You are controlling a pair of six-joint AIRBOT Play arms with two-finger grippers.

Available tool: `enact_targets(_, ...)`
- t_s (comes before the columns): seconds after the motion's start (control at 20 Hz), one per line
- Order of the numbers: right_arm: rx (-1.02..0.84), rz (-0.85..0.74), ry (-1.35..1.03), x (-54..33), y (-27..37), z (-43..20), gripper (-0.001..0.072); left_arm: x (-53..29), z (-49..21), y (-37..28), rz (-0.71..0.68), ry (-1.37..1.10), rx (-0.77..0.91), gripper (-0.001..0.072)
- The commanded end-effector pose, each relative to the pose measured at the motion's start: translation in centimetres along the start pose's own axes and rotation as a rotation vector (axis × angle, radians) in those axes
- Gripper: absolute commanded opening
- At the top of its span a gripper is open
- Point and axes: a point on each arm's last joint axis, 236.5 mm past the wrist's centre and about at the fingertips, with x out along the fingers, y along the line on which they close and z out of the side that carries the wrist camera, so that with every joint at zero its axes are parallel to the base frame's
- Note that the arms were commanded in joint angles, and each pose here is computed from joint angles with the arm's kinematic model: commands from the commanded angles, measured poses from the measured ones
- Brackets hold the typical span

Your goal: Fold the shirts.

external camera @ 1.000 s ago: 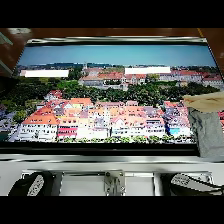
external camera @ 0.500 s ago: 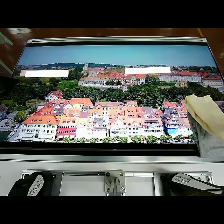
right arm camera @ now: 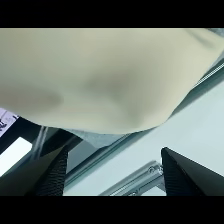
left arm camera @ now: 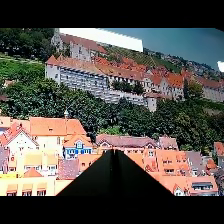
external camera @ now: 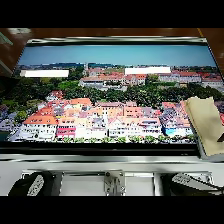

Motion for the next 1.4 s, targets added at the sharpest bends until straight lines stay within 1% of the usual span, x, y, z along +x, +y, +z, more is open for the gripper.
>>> enact_targets(0.0, 0.033, 0.069, -0.206, -4.1, 1.6, 3.6, 0.0704, 1.1, -0.6, -0.4, -0.020, 0.036, 0.003, 0.0033)
enact_targets(0.1, 0.048, 0.253, -0.568, -12.7, 5.8, 9.3, 0.0703, 3.5, -2.7, -0.4, -0.007, 0.138, -0.004, 0.0031)
enact_targets(0.15, 0.011, 0.325, -0.721, -17.1, 8.3, 10.7, 0.0702, 5.3, -4.7, 0.0, 0.035, 0.221, 0.019, 0.0030)
enact_targets(0.2, -0.055, 0.377, -0.831, -20.8, 11.4, 10.9, 0.0702, 7.0, -6.7, 0.5, 0.090, 0.299, 0.054, 0.0030)
enact_targets(0.25, -0.128, 0.398, -0.865, -22.5, 14.4, 10.0, 0.0702, 8.7, -9.0, 1.0, 0.166, 0.388, 0.099, 0.0031)
enact_targets(0.3, -0.238, 0.383, -0.824, -22.1, 17.5, 8.2, 0.0702, 10.1, -11.2, 1.4, 0.249, 0.484, 0.157, 0.0032)
enact_targets(0.35, -0.338, 0.342, -0.732, -20.2, 19.9, 6.2, 0.0703, 11.2, -13.0, 1.6, 0.314, 0.570, 0.221, 0.0034)
enact_targets(0.4, -0.422, 0.301, -0.613, -17.4, 21.8, 4.0, 0.0703, 12.3, -14.6, 1.4, 0.352, 0.659, 0.289, 0.0116)
enact_targets(0.5, -0.553, 0.266, -0.418, -13.2, 24.6, 0.2, 0.0704, 13.9, -17.4, 0.6, 0.375, 0.822, 0.332, 0.0712)
enact_targets(0.6, -0.630, 0.258, -0.302, -11.3, 26.2, -2.2, 0.0704, 14.6, -18.7, 0.5, 0.379, 0.925, 0.384, 0.0700)
enact_targets(0.7, -0.672, 0.242, -0.274, -10.6, 27.1, -3.0, 0.0693, 15.3, -18.6, 0.3, 0.371, 0.907, 0.388, 0.0699)
enact_targets(0.9, -0.718, 0.261, -0.284, -10.8, 29.0, -3.8, 0.0693, 16.7, -17.4, -0.4, 0.338, 0.823, 0.395, 0.0699)
enact_targets(1.1, -0.723, 0.264, -0.284, -10.8, 29.2, -4.0, 0.0693, 17.9, -16.7, -0.9, 0.316, 0.768, 0.398, 0.0700)
enact_targets(1.35, -0.723, 0.264, -0.284, -10.8, 29.2, -4.0, 0.0694, 18.8, -17.0, -0.8, 0.313, 0.764, 0.400, 0.0700)
